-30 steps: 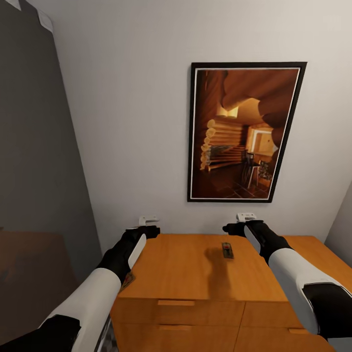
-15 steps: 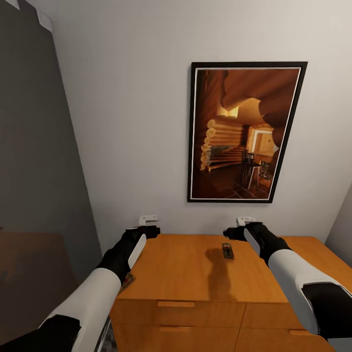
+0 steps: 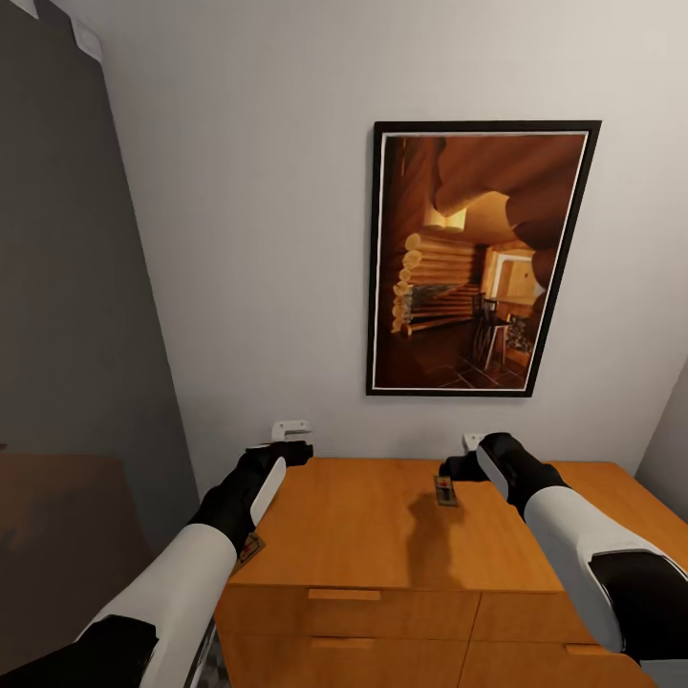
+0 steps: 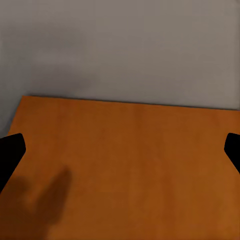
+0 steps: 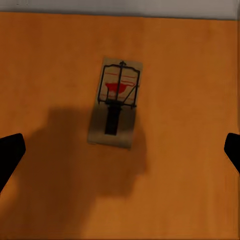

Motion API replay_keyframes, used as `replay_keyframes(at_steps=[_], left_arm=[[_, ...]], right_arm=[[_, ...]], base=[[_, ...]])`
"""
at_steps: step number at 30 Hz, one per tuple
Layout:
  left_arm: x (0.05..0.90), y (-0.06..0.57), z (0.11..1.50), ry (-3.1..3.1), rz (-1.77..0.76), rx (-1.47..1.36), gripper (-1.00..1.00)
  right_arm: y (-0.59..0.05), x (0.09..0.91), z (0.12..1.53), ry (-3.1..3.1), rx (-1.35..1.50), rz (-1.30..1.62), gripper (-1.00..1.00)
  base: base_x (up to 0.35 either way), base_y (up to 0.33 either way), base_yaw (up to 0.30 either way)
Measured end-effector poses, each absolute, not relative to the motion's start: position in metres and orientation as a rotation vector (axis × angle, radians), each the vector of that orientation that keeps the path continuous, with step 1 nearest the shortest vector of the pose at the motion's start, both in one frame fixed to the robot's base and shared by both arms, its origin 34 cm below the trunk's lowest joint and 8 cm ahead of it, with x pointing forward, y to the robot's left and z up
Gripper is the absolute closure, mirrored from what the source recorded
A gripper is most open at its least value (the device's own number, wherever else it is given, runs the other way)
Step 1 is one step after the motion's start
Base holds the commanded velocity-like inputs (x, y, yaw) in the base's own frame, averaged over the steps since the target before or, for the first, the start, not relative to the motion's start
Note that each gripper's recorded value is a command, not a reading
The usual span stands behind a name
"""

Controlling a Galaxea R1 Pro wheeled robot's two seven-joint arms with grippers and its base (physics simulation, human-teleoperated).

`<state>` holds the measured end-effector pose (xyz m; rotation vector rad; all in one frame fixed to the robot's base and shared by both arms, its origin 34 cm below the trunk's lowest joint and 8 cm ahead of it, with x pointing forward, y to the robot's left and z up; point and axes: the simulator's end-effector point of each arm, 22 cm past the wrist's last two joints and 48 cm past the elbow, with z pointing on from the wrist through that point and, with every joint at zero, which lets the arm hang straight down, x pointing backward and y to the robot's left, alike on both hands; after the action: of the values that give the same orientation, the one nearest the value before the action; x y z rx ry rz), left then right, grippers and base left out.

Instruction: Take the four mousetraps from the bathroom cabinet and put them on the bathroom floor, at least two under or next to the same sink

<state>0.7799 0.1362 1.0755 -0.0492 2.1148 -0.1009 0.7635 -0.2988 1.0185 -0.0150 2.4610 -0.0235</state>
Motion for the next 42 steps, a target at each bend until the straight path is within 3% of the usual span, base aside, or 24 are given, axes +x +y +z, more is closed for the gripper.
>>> replay_keyframes(at_steps=[42], left_arm=[[0.780, 0.136, 1.075, 2.115, -0.101, -0.049, -1.00]], right_arm=[[-0.295, 0.757, 1.017, 2.501, -0.005, 0.005, -1.00]], base=[[0.000, 0.000, 0.000]])
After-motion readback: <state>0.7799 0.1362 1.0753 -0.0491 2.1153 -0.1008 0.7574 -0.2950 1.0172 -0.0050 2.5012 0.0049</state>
